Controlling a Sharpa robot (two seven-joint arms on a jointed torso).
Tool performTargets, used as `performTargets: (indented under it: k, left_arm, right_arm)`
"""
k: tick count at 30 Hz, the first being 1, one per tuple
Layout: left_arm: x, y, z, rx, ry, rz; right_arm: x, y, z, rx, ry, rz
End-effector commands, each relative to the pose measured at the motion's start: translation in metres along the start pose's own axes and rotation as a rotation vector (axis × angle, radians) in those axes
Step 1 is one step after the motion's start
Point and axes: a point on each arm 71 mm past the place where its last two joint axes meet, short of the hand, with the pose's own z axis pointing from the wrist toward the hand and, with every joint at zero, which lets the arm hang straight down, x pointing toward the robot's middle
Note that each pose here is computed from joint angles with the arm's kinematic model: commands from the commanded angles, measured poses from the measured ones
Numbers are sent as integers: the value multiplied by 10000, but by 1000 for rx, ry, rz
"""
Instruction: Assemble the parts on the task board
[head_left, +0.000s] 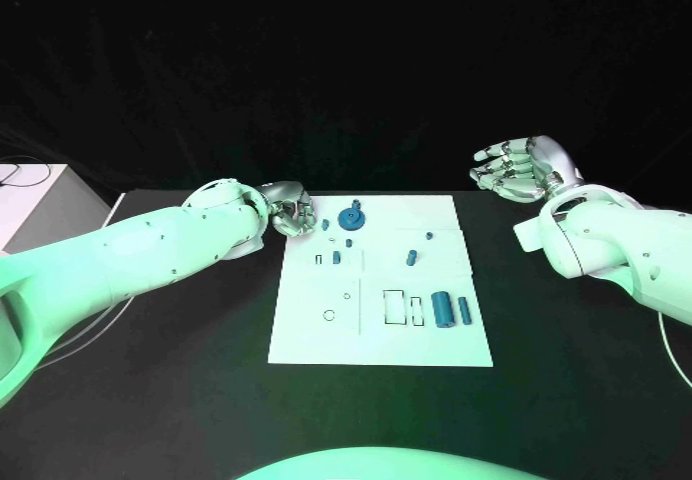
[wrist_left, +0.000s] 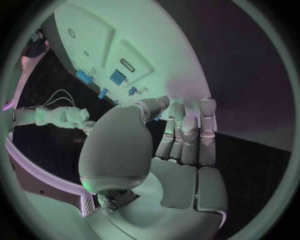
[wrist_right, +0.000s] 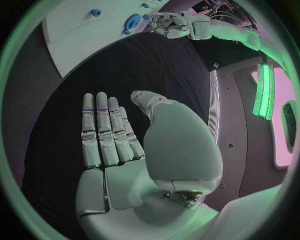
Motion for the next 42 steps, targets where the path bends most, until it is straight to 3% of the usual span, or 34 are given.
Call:
performTargets:
  k: [1,9,15,22,26,42]
  left_arm:
    - [-36,6,-14,-30,38,-79]
    - [-244,-30,-52,-54,114,-183]
    - [-375,-104,-10,-112,174,-216]
    - [-394,-127,71,-247,287,-254]
    - [-404,-147,121,-300,321,-261]
    - [-442,-294,281,-344,375,-247]
  right_arm:
    - [11,4,-1,-7,12,2]
    - [10,-4,0,-4,11,1]
    - [18,-3,5,-4,13,1]
    - [30,-3,11,-3,16,1]
    - [36,-7,12,-2,17,1]
    - [75,-10,22,-2,22,2]
